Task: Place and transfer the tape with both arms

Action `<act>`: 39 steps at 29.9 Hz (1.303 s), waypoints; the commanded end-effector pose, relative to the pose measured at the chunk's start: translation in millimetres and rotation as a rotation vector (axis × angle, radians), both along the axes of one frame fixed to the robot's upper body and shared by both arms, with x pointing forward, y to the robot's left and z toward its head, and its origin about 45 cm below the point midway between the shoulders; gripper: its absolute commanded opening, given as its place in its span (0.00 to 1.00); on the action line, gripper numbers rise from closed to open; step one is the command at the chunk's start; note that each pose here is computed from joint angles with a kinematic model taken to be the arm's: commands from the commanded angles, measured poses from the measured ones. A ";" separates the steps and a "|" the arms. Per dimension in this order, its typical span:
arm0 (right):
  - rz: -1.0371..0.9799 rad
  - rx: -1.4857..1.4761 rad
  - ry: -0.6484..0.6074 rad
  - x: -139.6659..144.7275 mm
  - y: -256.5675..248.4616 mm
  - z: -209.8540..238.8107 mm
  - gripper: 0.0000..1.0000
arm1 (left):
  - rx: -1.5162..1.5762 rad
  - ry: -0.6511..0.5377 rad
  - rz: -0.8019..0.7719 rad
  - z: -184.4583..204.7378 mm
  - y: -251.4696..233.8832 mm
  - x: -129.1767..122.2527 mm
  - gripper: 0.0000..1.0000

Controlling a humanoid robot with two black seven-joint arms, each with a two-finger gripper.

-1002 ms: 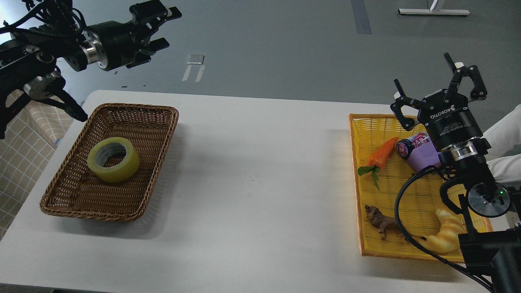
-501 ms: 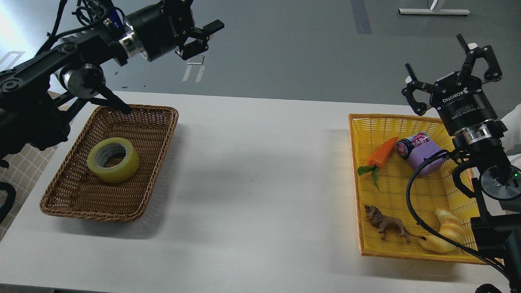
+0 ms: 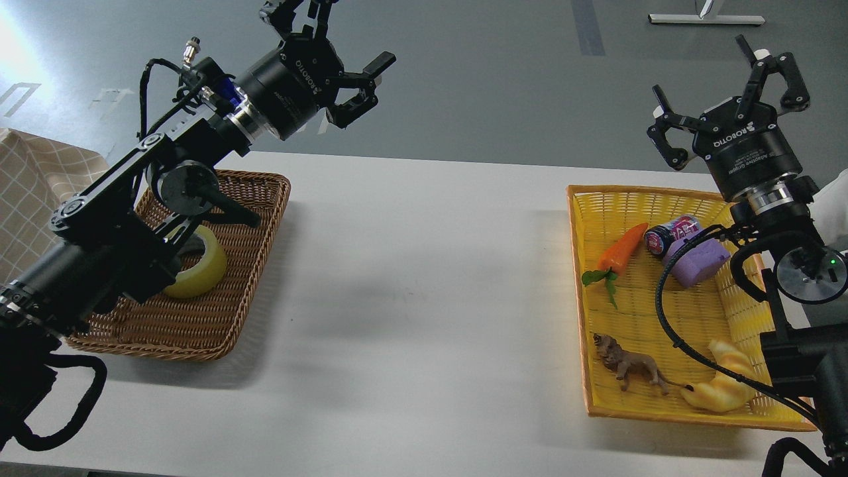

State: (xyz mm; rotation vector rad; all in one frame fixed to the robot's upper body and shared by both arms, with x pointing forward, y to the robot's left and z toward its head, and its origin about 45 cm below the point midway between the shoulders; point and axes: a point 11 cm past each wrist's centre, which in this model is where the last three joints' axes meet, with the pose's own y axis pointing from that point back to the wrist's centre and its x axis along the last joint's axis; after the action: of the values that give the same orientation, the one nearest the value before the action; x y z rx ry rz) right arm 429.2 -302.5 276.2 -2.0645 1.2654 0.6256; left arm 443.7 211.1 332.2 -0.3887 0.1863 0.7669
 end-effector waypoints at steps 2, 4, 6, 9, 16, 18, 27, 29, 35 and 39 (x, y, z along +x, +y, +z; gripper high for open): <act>0.016 -0.003 0.000 1.5 6.8 0.4 1.00 | -0.050 0.041 -0.002 -17.7 -7.3 -5.4 0.98; 0.019 -0.001 0.001 1.5 8.4 -0.1 1.00 | -0.058 0.053 -0.003 -23.0 -9.0 -7.1 0.98; 0.032 -0.009 0.007 1.2 13.2 -2.3 1.00 | -0.081 0.067 0.003 -28.7 -9.4 -8.9 0.98; 0.050 -0.018 0.016 0.8 19.6 -5.8 1.00 | -0.118 0.089 0.022 -37.9 -6.4 -11.5 0.98; 0.053 0.010 0.028 2.7 27.3 -11.5 1.00 | -0.143 0.108 0.049 -45.8 0.7 -12.5 0.98; 0.053 0.012 0.027 2.8 27.8 -11.5 1.00 | -0.143 0.109 0.050 -46.2 1.1 -12.4 0.98; 0.063 0.022 0.022 3.7 35.1 -10.4 1.00 | -0.143 0.127 0.066 -52.5 3.9 -9.7 0.98; 0.064 0.024 0.021 4.0 35.8 -9.9 1.00 | -0.142 0.127 0.066 -52.4 4.5 -9.7 0.98; 0.069 0.031 0.024 4.0 39.5 -11.3 1.00 | -0.142 0.127 0.066 -52.4 4.5 -9.7 0.98; 0.073 0.033 0.021 3.7 41.8 -10.9 1.00 | -0.142 0.125 0.068 -52.0 5.5 -9.5 0.98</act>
State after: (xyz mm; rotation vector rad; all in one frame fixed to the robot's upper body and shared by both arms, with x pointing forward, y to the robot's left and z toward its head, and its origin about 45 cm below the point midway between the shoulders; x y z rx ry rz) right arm 433.1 -262.1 264.7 -2.0890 1.1933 0.6991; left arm 434.1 216.1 279.9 -0.4824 0.3485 0.8478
